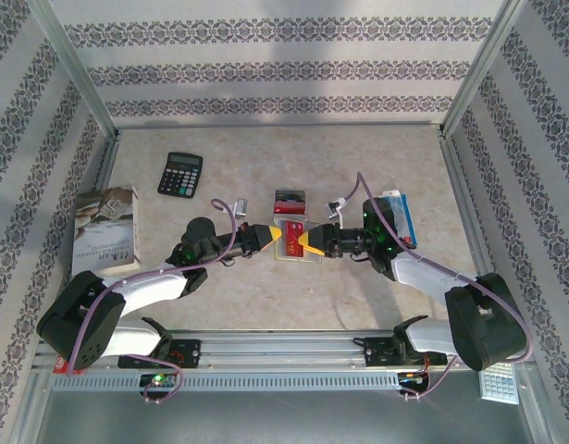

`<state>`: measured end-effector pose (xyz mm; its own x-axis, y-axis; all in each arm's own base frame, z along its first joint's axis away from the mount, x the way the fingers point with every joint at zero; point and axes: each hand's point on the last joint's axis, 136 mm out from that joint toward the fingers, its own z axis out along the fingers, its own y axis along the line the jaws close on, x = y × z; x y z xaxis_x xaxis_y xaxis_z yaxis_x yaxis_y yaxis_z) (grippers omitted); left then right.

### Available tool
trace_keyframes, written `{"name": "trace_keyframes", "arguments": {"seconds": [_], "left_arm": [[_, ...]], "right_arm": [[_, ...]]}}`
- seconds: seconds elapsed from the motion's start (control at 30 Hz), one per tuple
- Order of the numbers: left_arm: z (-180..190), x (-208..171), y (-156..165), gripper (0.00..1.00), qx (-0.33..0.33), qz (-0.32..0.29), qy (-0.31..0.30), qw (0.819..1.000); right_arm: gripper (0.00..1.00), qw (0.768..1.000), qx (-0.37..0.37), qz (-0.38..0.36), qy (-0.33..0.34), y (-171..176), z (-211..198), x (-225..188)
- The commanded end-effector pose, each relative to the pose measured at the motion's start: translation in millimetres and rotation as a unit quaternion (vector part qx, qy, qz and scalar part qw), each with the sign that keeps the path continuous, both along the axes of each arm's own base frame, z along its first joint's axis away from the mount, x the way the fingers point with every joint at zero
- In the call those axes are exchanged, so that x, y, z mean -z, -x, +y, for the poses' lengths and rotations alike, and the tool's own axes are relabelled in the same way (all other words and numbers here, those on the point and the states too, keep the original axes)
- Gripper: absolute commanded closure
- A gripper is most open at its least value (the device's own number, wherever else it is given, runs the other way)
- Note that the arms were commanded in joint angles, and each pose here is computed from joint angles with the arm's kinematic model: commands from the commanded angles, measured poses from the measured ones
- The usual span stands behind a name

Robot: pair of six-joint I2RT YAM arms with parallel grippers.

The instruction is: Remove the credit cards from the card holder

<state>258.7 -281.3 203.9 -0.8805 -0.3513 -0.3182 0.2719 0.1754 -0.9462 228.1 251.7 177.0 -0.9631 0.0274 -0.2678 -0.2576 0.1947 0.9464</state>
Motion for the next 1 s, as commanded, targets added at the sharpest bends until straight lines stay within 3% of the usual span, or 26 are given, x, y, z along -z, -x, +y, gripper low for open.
{"name": "trace_keyframes", "arguments": {"seconds": [0.0, 0.97], "left_arm": [[-3, -22, 4, 1.00, 0.009, -0.038, 0.028, 0.999], [0, -14, 4, 1.00, 0.000, -0.028, 0.025, 0.999]], "right_arm": [[0.54, 0.999, -0.006, -0.038, -0.015, -5, 5, -17], [0.90, 0.999, 0.011, -0.033, -0.017, -1, -10, -9]]}}
